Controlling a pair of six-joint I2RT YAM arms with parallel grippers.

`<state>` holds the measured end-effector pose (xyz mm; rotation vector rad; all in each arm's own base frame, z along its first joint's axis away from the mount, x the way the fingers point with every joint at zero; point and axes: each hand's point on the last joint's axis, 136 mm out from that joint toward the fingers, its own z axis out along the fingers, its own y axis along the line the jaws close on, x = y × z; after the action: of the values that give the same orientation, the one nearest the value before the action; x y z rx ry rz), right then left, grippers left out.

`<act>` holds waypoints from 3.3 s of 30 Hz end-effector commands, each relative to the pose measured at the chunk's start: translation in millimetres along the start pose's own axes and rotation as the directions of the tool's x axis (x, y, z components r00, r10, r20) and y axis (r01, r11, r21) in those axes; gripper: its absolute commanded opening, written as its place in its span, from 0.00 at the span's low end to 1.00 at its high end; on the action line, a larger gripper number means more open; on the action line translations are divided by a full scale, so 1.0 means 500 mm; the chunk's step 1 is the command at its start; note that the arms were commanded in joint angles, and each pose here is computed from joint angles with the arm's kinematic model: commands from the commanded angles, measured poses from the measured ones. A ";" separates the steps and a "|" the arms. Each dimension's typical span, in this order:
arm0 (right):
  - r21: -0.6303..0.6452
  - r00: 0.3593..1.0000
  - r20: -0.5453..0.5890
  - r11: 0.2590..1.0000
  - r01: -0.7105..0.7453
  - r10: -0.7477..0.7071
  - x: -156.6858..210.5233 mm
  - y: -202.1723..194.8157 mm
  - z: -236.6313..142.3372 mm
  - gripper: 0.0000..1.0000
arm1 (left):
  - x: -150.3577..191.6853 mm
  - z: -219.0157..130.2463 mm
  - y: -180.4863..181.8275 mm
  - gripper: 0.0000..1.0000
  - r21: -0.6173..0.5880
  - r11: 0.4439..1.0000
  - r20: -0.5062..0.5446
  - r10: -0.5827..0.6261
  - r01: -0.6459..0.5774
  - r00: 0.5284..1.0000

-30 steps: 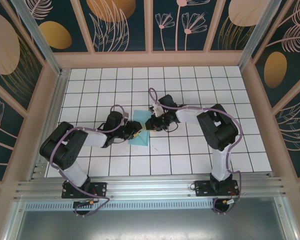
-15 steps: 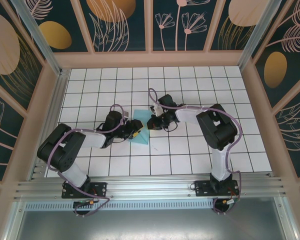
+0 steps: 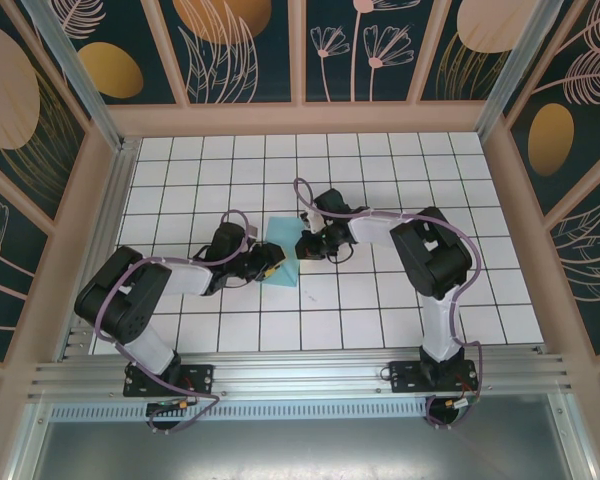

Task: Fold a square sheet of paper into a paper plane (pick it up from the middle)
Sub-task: Fold the triangle a second time at the center of the table.

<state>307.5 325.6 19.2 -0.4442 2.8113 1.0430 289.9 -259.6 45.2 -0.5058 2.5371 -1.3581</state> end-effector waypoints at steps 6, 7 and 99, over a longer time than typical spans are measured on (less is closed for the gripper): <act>0.057 0.999 -0.019 0.998 0.036 -0.035 0.001 -0.009 0.018 0.09 | 0.001 0.007 0.040 0.39 -0.125 0.992 -0.009 0.025 -0.026 1.000; 0.060 0.999 -0.016 0.997 0.040 -0.039 -0.001 -0.009 0.017 0.09 | 0.001 0.006 0.047 0.38 -0.144 0.989 -0.009 0.033 -0.033 0.999; 0.200 0.991 -0.049 0.971 0.129 -0.121 -0.029 -0.025 0.026 0.05 | 0.014 0.008 0.092 0.21 -0.194 0.979 -0.016 0.064 -0.066 0.998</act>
<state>323.9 336.8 19.3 -0.5820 2.8014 0.8220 280.2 -248.9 20.1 -0.4722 2.6069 -1.2149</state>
